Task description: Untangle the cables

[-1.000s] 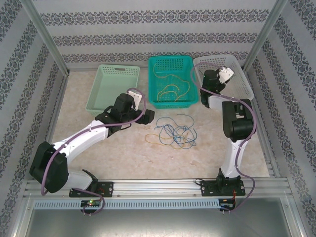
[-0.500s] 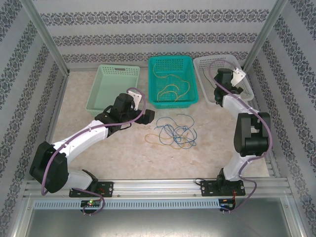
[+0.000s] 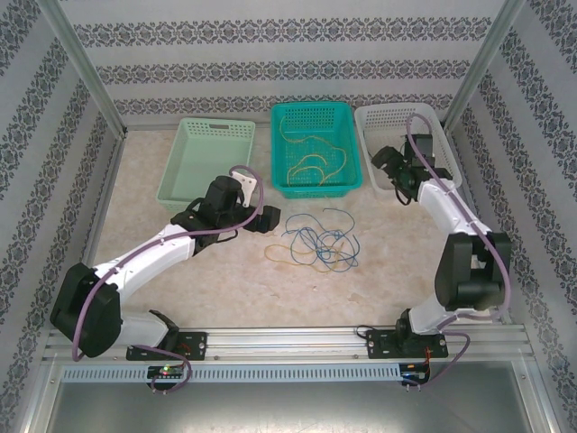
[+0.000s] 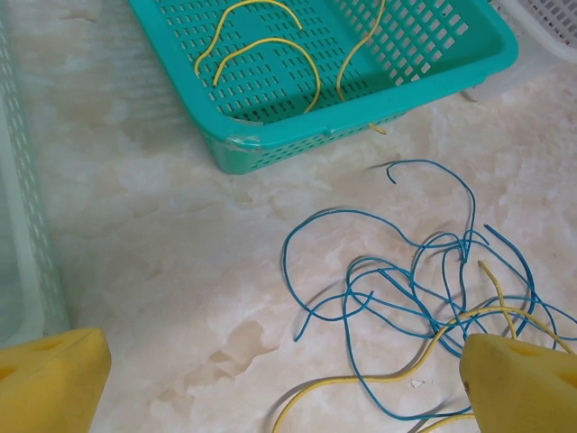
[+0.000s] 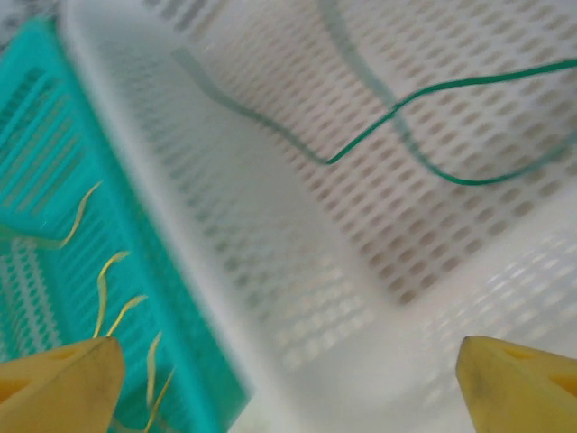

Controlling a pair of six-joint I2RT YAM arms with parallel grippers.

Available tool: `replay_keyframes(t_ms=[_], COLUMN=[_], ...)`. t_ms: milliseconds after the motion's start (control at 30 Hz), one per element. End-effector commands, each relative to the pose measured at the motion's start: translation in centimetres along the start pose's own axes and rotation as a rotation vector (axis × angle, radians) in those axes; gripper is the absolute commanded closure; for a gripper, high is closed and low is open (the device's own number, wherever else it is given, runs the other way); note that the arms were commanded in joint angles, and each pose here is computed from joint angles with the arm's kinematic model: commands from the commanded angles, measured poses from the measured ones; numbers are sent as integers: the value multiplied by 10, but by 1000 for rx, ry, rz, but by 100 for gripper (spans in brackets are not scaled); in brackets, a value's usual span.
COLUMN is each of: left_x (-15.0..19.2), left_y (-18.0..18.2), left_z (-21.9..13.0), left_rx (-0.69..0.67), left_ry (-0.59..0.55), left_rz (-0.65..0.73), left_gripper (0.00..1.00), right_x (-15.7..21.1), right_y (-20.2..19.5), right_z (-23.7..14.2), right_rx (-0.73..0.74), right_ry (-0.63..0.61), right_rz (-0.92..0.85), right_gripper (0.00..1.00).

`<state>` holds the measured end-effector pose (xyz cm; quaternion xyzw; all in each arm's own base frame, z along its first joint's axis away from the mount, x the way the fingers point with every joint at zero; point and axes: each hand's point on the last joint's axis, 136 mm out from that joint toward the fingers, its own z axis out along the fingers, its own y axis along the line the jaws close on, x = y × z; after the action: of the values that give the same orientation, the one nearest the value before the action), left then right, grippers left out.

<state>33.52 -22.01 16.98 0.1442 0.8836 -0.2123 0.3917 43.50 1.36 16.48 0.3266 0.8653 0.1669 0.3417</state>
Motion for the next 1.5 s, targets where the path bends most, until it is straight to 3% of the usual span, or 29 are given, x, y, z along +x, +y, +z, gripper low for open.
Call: replay_keyframes(t_ms=[0, 233, 467, 567, 700, 900, 1267, 1467], left_x=[-5, 10, 46, 55, 68, 114, 135, 144], left_y=[6, -5, -17, -9, -3, 16, 14, 19], left_z=[-3, 11, 23, 26, 25, 32, 61, 69], left_rx=[-8, 70, 159, 123, 95, 8, -65, -134], left_ry=[-17, 67, 235, 247, 307, 504, 626, 684], left_rz=[-35, -33, -7, -28, -12, 61, 177, 240], left_gripper=[0, 0, 0, 0, 1, 17, 24, 47], right_x=[37, 79, 157, 200, 236, 219, 200, 194], right_y=[28, 23, 18, 18, 22, 27, 25, 10], right_z=[-24, -55, -74, -79, -79, -66, -60, -64], right_rx=[-109, -112, -120, -141, -158, -114, -117, -94], right_ry=[85, 99, 304, 402, 432, 330, 299, 269], right_rz=[-112, -232, -389, -504, -649, -595, -507, -488], right_gripper=[12, 17, 24, 26, 25, 23, 23, 22])
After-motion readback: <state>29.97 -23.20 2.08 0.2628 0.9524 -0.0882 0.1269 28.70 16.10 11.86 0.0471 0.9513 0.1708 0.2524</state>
